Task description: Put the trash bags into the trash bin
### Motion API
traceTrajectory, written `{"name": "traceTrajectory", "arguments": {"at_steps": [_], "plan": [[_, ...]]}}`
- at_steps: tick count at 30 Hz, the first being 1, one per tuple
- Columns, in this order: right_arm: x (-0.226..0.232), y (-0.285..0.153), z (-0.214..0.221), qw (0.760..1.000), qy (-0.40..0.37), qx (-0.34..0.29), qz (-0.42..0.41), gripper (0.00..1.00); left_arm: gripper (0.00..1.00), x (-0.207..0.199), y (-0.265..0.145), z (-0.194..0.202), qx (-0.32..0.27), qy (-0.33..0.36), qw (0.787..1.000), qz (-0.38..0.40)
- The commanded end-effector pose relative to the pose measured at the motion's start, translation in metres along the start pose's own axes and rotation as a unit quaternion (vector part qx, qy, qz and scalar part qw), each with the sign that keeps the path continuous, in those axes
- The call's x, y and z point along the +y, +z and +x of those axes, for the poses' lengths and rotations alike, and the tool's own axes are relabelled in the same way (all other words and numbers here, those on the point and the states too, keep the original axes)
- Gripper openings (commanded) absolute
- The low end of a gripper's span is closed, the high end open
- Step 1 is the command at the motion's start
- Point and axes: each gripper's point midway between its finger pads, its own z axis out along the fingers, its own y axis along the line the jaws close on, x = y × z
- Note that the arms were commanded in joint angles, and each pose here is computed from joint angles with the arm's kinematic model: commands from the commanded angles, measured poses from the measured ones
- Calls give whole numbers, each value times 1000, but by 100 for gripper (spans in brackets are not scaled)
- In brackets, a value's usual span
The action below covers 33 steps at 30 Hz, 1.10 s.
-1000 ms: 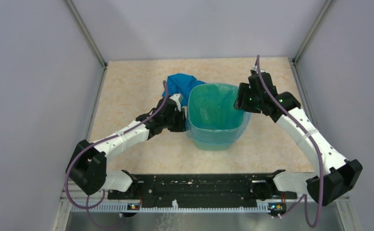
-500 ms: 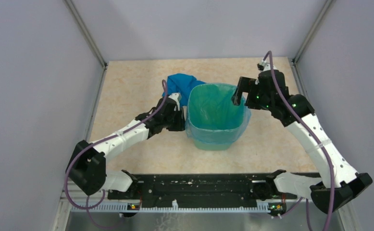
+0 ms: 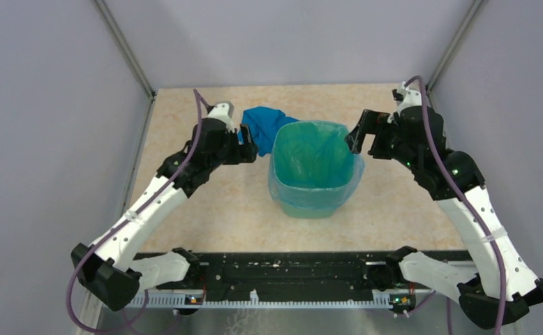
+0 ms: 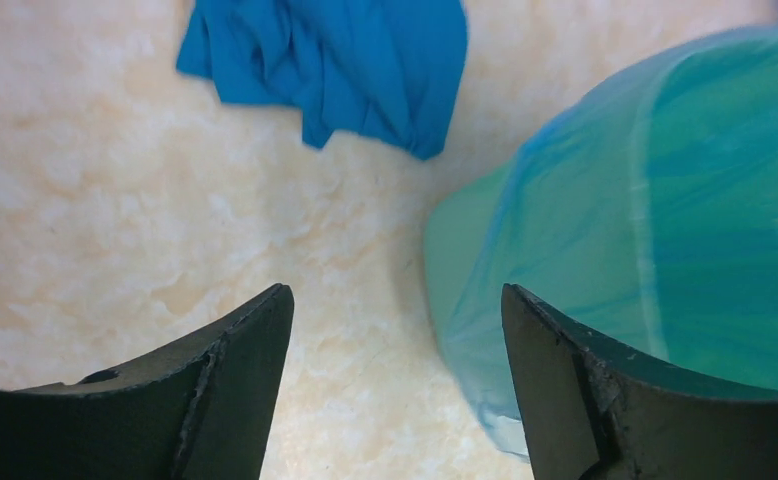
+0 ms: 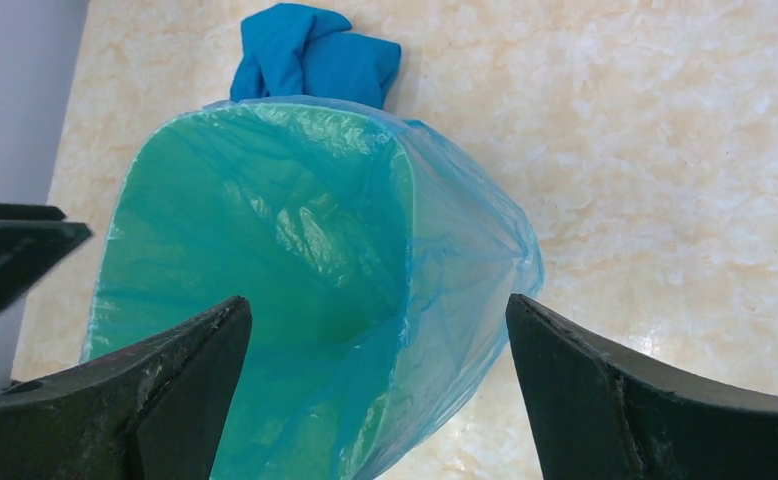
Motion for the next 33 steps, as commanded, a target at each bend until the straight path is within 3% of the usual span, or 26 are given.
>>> {"name": "traceTrajectory", "arguments": {"at_steps": [1, 5, 10, 16, 24, 33], "plan": [[11, -30, -34, 997, -6, -65, -33, 99, 85, -17, -50, -58, -82, 28, 996, 30], [15, -43, -41, 995, -7, -86, -49, 99, 98, -38, -80, -81, -118, 51, 988, 88], [23, -61, -51, 989, -6, -122, -83, 99, 98, -57, -117, -95, -158, 69, 974, 148], [28, -74, -57, 984, -4, -145, -103, 99, 98, -57, -135, -102, -182, 72, 969, 154], [29, -75, -54, 983, -1, -145, -110, 99, 98, -54, -145, -105, -208, 65, 963, 156], [29, -74, -53, 983, 1, -146, -112, 99, 98, -51, -141, -102, -200, 67, 966, 148]]}}
